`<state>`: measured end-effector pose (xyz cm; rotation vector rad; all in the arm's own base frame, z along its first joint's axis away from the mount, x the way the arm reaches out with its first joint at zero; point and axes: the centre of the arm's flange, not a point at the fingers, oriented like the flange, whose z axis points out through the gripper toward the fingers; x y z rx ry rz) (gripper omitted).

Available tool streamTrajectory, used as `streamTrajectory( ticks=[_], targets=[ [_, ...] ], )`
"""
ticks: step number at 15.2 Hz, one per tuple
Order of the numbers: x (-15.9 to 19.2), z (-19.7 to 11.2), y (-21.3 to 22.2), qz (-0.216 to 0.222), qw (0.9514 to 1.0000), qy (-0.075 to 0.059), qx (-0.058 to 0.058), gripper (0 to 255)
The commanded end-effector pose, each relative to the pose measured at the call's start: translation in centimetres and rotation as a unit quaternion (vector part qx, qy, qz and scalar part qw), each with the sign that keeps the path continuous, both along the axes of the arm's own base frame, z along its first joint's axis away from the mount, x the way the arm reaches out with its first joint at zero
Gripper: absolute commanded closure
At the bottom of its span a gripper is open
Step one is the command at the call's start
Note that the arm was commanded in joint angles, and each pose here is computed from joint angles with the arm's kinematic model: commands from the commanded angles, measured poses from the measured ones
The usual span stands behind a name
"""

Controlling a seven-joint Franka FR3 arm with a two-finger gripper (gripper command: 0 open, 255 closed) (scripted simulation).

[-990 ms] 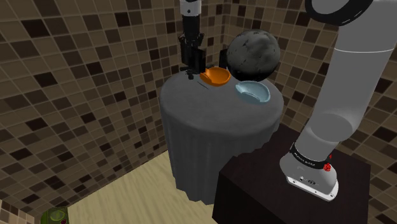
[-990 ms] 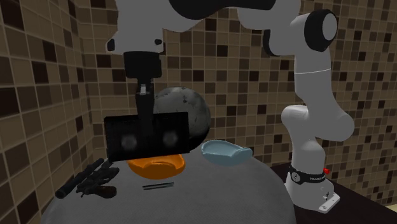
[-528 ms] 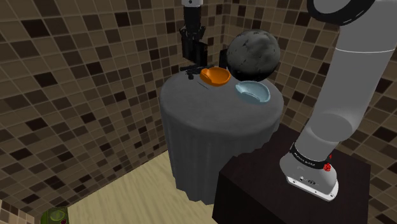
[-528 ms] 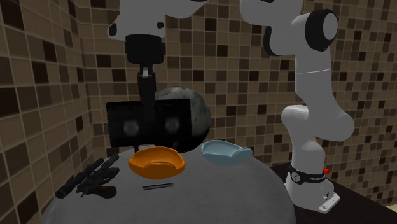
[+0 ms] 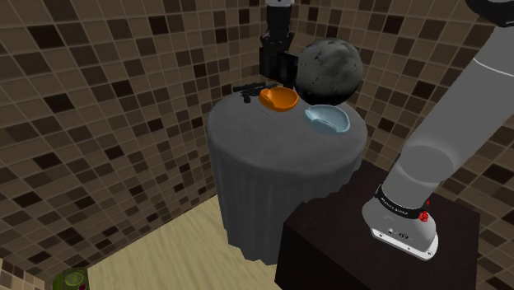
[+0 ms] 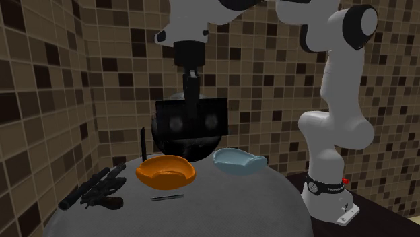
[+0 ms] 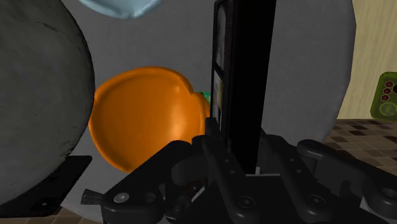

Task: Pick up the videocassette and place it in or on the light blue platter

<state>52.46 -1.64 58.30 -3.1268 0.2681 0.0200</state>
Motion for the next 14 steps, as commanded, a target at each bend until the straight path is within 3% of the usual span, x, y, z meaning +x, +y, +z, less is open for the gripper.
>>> streamTrajectory(
  ticks=[1, 14],
  targets=[
    [-2.4, 0.3, -1.0, 0.0, 1.0, 0.0, 0.0, 255],
    [-17.8, 1.6, -8.5, 0.0, 1.0, 0.0, 0.0, 255]
  ],
)
